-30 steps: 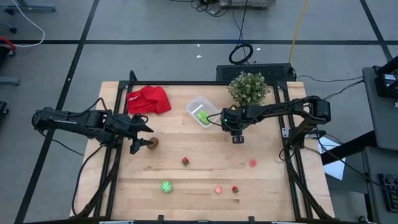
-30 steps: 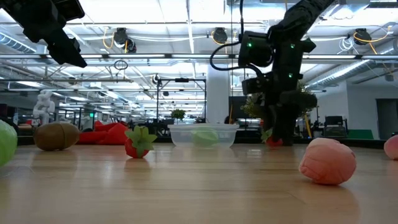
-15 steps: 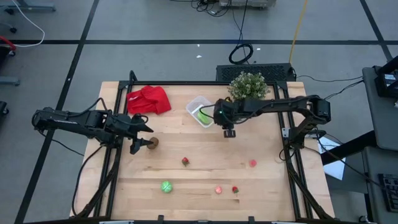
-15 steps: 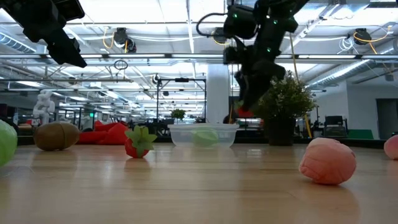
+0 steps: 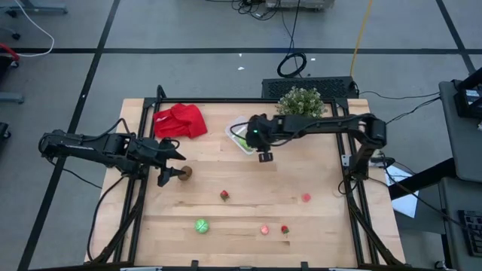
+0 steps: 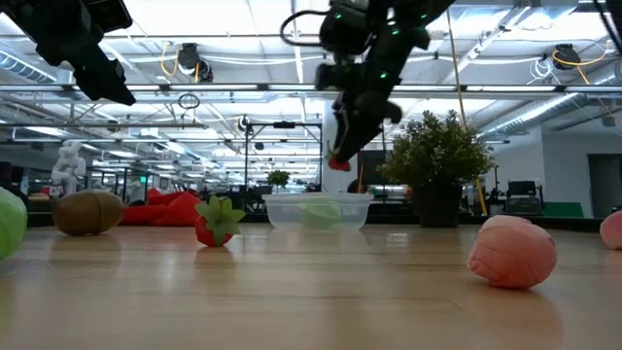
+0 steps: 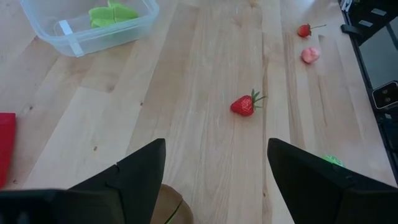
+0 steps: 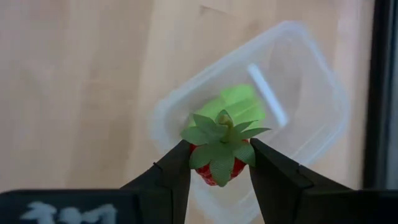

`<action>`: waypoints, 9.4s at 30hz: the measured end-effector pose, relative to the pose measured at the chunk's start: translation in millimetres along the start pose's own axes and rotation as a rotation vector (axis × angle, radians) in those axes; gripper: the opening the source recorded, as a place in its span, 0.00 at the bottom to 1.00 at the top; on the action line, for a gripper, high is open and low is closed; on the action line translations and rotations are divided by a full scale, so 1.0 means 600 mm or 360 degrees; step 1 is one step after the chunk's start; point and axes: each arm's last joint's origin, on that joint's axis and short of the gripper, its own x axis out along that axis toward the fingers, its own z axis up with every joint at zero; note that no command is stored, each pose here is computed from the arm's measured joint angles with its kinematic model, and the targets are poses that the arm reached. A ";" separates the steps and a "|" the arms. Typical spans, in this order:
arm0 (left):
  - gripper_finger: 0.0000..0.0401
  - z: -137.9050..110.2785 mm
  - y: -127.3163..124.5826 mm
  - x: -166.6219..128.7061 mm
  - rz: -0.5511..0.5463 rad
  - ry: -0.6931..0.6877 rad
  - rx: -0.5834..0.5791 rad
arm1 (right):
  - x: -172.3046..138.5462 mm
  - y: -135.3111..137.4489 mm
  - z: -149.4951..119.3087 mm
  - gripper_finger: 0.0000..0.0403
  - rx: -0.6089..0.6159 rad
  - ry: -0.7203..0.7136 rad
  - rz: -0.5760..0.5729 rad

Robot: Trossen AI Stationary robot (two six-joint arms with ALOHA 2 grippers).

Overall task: Pick and placing Produce into tupperware
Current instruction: Put the top right red strawberry into the transparent bin, then put the brown kiwi into the transparent bin

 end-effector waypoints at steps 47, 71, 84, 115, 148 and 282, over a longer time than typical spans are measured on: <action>0.71 0.000 0.000 0.000 0.0013 -0.0002 0.0116 | 0.097 -0.122 0.039 0.33 0.0208 -0.0207 0.0140; 0.71 0.000 0.000 0.000 0.0012 -0.0002 0.0112 | 0.104 -0.138 0.023 0.33 0.0333 -0.0196 0.0209; 0.71 0.000 0.000 0.000 0.0012 -0.0002 0.0093 | 0.104 -0.137 0.023 0.33 0.0339 -0.0190 0.0217; 0.71 0.000 0.000 0.000 0.0012 -0.0001 0.0085 | 0.141 -0.137 0.008 0.33 0.0410 -0.0135 0.0275; 0.71 0.000 0.000 0.000 0.0012 -0.0002 0.0083 | 0.159 -0.138 -0.003 0.33 0.0473 -0.0094 0.0335; 0.71 -0.026 0.021 0.101 0.0650 0.0553 -0.0677 | -0.042 0.140 0.052 0.51 0.0161 0.0676 0.0143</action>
